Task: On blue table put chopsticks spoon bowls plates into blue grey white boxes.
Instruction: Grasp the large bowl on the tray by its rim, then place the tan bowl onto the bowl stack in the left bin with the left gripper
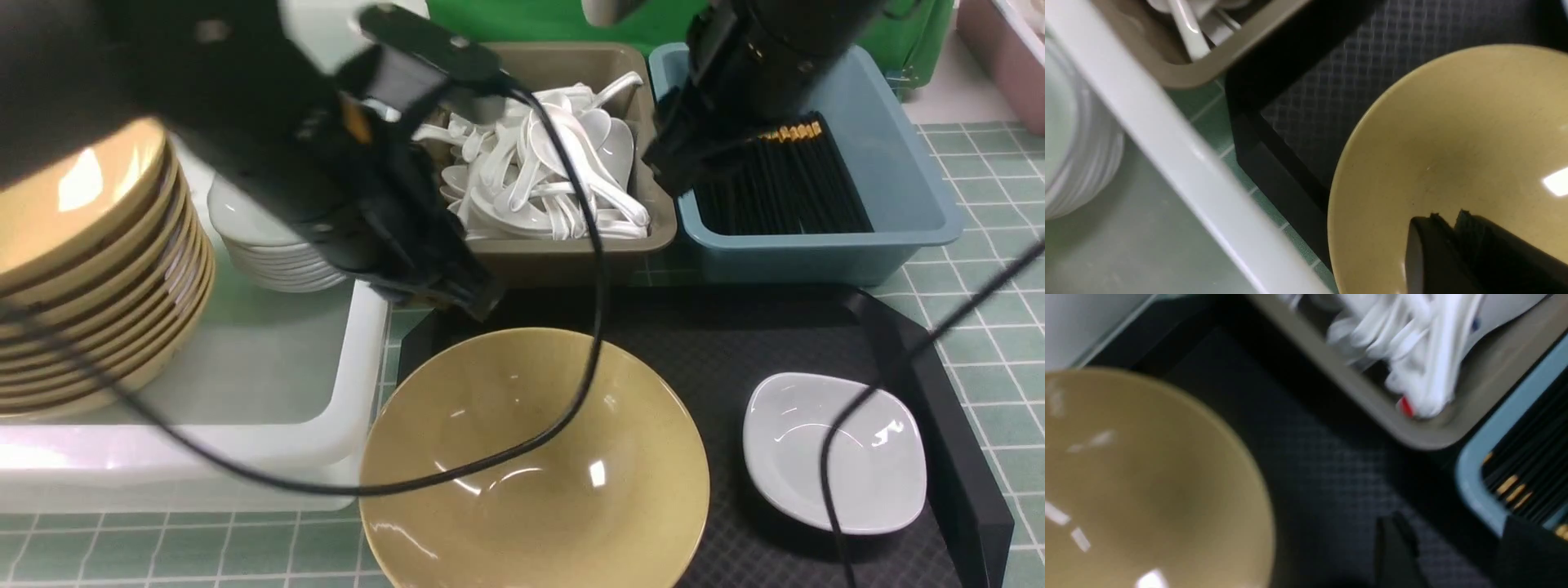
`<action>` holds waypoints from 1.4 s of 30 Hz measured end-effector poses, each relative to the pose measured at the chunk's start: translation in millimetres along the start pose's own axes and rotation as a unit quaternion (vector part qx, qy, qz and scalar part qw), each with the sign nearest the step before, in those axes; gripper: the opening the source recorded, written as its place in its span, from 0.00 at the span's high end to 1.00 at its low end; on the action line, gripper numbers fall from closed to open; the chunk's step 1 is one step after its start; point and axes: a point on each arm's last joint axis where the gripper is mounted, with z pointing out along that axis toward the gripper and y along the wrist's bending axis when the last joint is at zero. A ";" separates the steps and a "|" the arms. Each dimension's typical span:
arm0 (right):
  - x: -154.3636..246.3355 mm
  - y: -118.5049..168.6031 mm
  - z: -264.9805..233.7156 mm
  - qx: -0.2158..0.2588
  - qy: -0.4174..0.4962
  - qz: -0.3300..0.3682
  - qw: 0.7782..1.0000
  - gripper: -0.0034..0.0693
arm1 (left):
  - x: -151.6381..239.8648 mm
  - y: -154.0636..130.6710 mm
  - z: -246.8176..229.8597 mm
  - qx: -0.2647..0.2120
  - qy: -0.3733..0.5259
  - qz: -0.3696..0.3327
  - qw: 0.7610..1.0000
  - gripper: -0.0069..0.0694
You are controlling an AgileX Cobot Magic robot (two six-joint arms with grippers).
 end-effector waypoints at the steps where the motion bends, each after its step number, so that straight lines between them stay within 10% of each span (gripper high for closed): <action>1: 8.5 3.8 -3.1 -0.011 0.006 0.001 1.000 0.57 | -6.4 1.1 13.8 0.004 0.019 0.006 1.000 0.76; 8: 70.8 22.0 -22.7 -0.038 0.044 -0.010 0.998 0.81 | -22.8 5.1 78.8 0.014 0.055 0.057 0.997 0.41; 17: 109.1 31.3 -43.5 -0.034 0.027 -0.013 0.999 0.84 | -21.3 8.9 129.8 0.009 0.085 0.084 0.993 0.29; 26: 110.4 31.7 -45.8 -0.031 0.017 -0.012 0.999 0.83 | -13.3 -1.8 119.9 0.069 0.127 0.050 0.988 0.82; 34: 90.3 41.9 -72.8 -0.032 -0.039 -0.040 0.998 0.83 | -21.3 3.2 42.1 0.056 0.042 0.021 0.997 0.90; 42: 46.9 94.8 -124.0 -0.068 -0.157 -0.147 0.974 0.83 | 11.5 67.4 -69.7 0.056 -0.092 -0.133 0.985 0.90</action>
